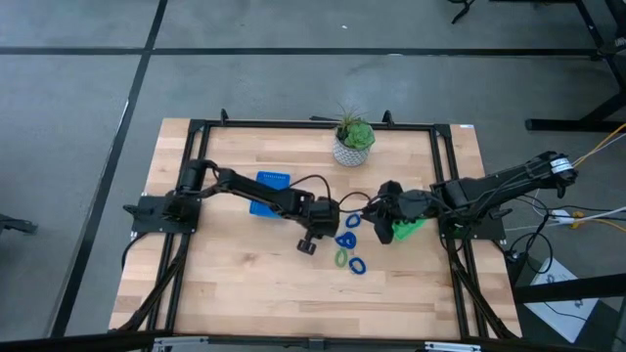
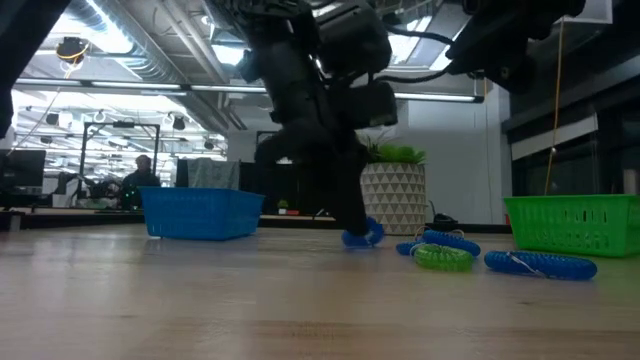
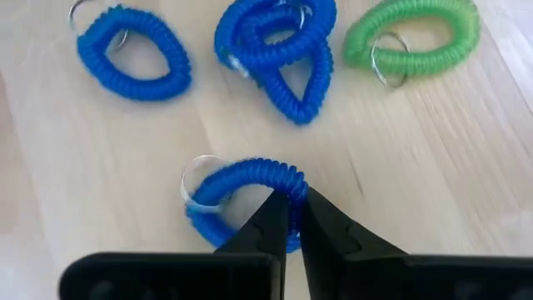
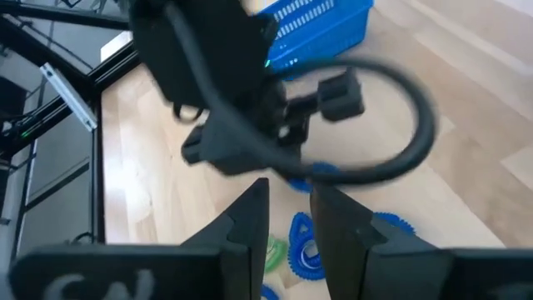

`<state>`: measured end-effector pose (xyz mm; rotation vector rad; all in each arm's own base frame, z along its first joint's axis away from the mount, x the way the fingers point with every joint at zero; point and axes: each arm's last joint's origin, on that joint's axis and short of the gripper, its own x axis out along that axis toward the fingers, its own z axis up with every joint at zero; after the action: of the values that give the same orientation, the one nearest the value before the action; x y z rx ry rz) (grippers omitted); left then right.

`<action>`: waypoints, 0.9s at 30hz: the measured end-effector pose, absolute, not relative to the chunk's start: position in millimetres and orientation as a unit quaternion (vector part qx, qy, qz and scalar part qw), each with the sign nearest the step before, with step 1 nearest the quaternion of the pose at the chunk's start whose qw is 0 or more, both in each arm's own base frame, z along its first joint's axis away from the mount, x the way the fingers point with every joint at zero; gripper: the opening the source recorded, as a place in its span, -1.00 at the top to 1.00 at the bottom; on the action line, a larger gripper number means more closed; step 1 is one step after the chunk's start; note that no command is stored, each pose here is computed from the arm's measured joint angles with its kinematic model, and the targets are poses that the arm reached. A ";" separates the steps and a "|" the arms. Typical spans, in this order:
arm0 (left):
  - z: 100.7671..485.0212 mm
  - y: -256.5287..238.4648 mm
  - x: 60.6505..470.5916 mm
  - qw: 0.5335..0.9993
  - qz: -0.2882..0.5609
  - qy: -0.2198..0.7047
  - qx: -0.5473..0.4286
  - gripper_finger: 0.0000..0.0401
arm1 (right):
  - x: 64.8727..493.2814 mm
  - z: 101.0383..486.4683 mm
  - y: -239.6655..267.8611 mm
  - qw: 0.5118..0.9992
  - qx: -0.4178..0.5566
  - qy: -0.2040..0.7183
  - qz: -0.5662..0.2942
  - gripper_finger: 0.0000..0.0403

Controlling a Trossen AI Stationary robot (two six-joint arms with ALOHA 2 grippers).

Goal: Sort items
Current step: Put the blue spring keychain into the blue bin

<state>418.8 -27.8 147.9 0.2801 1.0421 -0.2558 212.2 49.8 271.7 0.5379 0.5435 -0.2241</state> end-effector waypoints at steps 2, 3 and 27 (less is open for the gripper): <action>151.5 -25.6 416.0 0.846 -0.124 0.501 0.134 0.94 | 211.8 271.5 51.6 0.922 0.262 0.268 -0.101 0.55; 152.6 -25.0 415.0 0.844 -0.127 0.503 0.133 0.94 | 211.5 271.4 52.7 0.921 0.262 0.271 -0.095 0.55; 235.2 -20.1 345.9 0.939 -0.056 0.324 0.096 0.94 | 213.8 258.3 64.0 0.916 0.235 0.309 -0.101 0.55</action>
<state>345.9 -20.1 235.2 0.1950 0.6621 -0.1142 213.8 64.0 258.3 0.4839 0.6365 -0.2073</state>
